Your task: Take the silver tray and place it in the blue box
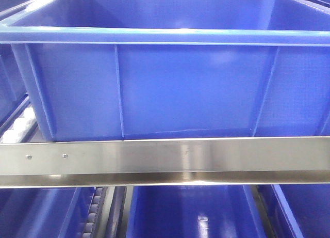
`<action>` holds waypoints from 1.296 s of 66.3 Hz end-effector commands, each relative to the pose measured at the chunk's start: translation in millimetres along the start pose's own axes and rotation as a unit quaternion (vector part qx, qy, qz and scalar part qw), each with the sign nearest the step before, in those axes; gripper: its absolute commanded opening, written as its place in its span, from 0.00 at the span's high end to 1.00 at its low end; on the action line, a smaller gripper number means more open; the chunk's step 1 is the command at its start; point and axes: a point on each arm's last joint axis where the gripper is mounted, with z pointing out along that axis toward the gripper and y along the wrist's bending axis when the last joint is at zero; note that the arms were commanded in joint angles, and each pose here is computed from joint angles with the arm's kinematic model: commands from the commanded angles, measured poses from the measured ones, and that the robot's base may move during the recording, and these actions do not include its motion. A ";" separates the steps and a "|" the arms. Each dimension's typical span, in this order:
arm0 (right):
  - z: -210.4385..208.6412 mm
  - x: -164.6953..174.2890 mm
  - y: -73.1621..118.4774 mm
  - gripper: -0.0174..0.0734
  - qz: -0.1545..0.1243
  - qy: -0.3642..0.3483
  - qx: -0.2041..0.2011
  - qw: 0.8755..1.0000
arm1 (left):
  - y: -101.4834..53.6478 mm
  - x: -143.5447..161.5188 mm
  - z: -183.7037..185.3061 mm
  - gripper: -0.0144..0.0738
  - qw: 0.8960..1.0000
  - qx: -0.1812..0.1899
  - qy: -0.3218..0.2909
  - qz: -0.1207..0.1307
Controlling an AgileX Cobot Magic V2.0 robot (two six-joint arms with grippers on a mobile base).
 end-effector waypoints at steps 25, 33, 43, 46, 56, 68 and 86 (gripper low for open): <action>-2.5 -16.5 1.8 0.74 -0.012 -0.054 -0.008 0.998 | 0.5 -10.4 -1.9 0.94 0.998 -0.003 -0.058 -0.004; -2.5 -16.5 1.7 0.74 -0.013 -0.054 -0.007 0.998 | 0.5 -10.4 -1.9 0.94 0.998 -0.003 -0.058 -0.004; 3.9 -7.8 1.3 0.74 -0.033 -0.065 -0.001 0.997 | 0.5 -10.4 -1.9 0.94 0.998 -0.003 -0.058 -0.004; 7.7 -1.5 1.0 0.74 -0.038 -0.072 0.005 0.997 | 0.5 -10.4 -1.9 0.94 0.998 -0.003 -0.058 -0.004; 15.6 24.9 -4.5 0.74 -0.007 -0.088 0.057 0.994 | 0.5 -10.4 -1.9 0.94 0.998 -0.003 -0.058 -0.004; 15.1 64.6 -13.6 0.74 0.004 -0.109 0.134 0.985 | 0.5 -10.4 -1.9 0.94 0.998 -0.003 -0.058 -0.004; 22.3 111.7 -18.5 0.74 0.002 -0.132 0.151 0.980 | 0.5 -10.4 -1.9 0.94 0.998 -0.003 -0.058 -0.004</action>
